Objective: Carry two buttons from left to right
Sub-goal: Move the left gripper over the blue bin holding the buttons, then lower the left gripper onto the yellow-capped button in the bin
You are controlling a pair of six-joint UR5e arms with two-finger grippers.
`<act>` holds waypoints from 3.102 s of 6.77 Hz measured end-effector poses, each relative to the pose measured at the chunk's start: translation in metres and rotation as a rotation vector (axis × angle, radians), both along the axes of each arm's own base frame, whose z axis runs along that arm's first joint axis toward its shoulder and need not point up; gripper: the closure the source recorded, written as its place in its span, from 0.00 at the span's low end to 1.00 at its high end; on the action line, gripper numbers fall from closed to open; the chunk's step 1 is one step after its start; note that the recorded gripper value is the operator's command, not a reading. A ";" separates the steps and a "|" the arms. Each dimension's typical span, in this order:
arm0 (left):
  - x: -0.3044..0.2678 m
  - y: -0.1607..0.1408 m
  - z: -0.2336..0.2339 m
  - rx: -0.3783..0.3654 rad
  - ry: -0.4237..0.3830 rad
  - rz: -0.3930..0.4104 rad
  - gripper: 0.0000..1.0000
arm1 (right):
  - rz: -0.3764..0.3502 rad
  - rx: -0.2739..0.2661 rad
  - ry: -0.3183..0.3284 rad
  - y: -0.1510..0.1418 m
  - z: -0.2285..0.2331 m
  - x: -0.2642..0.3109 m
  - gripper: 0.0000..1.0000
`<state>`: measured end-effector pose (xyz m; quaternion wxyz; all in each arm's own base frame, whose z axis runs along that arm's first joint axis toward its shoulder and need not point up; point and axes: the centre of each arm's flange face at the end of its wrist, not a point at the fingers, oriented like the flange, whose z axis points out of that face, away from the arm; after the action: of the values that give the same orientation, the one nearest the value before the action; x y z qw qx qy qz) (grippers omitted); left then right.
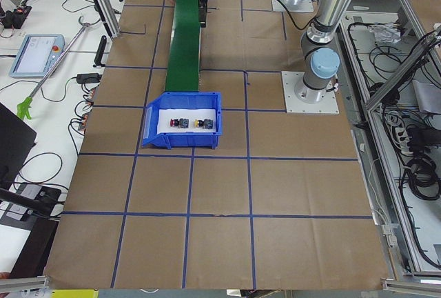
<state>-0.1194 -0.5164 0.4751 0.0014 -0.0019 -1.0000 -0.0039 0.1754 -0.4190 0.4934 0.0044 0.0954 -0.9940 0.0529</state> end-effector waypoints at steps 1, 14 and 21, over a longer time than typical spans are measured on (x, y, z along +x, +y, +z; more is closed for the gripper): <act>0.000 0.000 0.000 0.000 0.002 0.001 0.00 | 0.000 0.001 0.000 0.000 0.000 0.000 0.00; 0.306 0.002 -0.047 0.030 0.027 -0.018 0.00 | -0.002 0.000 0.001 0.000 0.000 -0.001 0.00; 0.335 -0.018 -0.197 -0.029 -0.004 -0.035 0.00 | -0.001 0.000 0.002 0.000 0.000 -0.001 0.00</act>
<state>0.2152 -0.5340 0.2781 -0.0009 -0.0196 -0.9998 0.0104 0.1749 -0.4191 0.4934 0.0052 0.0949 -0.9941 0.0527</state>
